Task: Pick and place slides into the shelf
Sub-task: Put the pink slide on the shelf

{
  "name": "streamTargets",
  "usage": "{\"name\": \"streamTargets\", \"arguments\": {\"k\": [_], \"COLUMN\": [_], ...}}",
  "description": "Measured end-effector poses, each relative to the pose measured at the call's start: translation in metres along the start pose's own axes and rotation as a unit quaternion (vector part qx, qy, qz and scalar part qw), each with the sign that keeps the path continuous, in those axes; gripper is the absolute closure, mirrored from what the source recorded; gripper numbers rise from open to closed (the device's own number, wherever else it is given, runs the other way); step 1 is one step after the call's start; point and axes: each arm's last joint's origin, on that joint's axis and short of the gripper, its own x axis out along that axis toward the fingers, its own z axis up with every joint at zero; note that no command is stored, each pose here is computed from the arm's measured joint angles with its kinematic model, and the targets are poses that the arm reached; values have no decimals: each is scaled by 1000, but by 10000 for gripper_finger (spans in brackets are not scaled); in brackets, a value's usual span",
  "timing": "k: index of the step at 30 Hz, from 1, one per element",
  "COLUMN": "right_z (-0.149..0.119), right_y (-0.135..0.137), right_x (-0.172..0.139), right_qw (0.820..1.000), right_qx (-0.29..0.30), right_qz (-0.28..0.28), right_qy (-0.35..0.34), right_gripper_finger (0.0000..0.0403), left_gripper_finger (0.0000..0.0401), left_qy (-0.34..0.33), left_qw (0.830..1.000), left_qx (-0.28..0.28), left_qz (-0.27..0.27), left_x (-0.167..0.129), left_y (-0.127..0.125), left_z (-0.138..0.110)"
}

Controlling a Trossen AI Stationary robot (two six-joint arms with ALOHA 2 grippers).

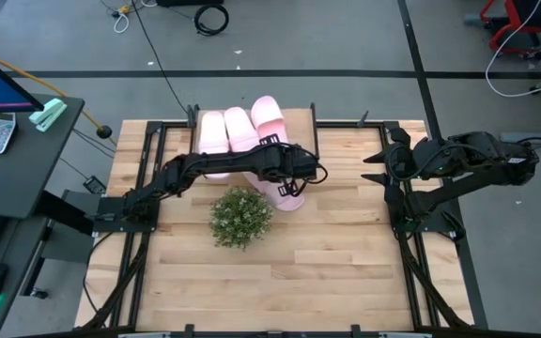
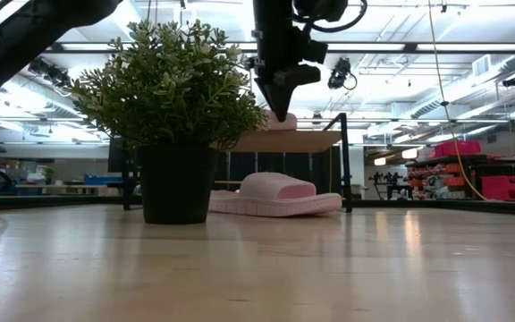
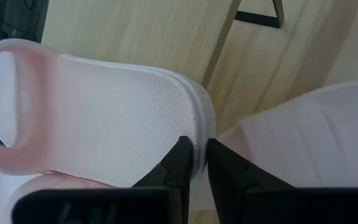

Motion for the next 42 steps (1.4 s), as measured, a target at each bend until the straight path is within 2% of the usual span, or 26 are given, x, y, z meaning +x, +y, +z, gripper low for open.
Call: {"name": "streamTargets", "arguments": {"k": [8,21,29,38,42], "right_z": [0,0,0,0,0], "right_y": [0,0,0,0,0], "right_x": [0,0,0,0,0], "right_qw": [1000,1000,1000,1000,1000], "right_qx": [-1,-1,-6,-9,-9], "right_qz": [0,0,0,0,0], "right_qy": [0,0,0,0,0], "right_gripper_finger": [206,206,206,206,206], "left_gripper_finger": [330,338,328,338,335], "left_qy": [12,32,28,7,14], "left_qw": [1000,999,1000,1000,1000], "left_qx": [6,21,2,-20,-18], "left_qz": [-2,6,14,16,-1], "left_x": [-4,-5,-9,-27,-27], "left_y": [3,5,8,23,22], "left_z": [-4,-8,-9,-10,-11]}}
